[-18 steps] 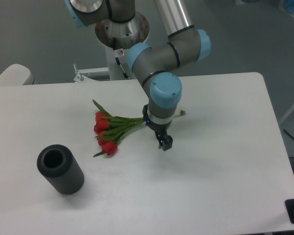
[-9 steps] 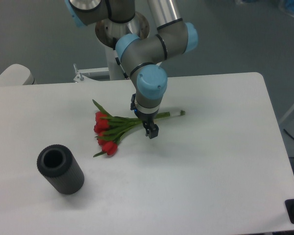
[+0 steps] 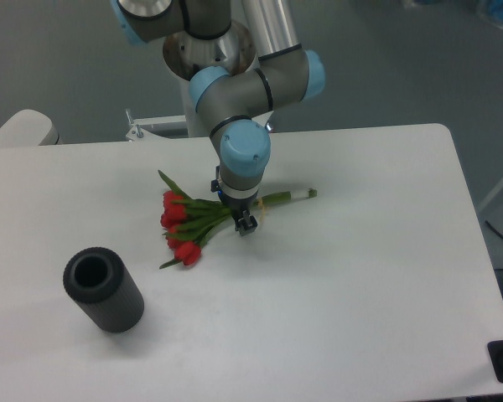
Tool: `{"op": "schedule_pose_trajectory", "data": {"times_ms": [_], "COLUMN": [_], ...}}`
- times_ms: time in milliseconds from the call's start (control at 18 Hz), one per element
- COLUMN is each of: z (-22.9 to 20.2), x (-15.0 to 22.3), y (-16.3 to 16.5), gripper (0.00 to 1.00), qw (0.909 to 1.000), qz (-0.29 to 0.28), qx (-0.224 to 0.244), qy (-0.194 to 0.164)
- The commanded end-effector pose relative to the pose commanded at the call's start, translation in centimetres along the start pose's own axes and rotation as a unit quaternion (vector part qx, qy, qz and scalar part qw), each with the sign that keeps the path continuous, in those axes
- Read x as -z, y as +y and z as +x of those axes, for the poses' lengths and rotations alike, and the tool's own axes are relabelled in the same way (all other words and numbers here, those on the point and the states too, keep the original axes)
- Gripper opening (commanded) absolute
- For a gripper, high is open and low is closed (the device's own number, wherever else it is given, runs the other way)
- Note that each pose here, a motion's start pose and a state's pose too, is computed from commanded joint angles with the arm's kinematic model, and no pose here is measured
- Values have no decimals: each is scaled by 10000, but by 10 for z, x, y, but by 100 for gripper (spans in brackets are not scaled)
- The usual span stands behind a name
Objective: Pick up the flowers from the table
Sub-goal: 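Close the gripper around the green tulip stems, then lift the tulip bunch by the stems and carry it away from the vase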
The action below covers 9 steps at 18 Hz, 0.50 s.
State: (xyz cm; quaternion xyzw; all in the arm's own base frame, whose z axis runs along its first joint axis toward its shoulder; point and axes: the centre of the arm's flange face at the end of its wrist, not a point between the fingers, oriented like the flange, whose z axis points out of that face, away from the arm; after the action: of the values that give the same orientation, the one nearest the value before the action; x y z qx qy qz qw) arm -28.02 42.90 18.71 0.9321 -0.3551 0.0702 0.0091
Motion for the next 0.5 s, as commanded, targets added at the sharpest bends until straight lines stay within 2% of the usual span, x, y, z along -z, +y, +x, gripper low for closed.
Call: {"op": "schedule_pose_trajectory", "data": {"times_ms": [333, 500], "z": [-10, -27], "x": [12, 36], "y": [4, 12], "gripper": [0, 0], "qw": [9998, 9992], "qz": [-3, -57], "qx": [134, 183], "qy": [-124, -339]}}
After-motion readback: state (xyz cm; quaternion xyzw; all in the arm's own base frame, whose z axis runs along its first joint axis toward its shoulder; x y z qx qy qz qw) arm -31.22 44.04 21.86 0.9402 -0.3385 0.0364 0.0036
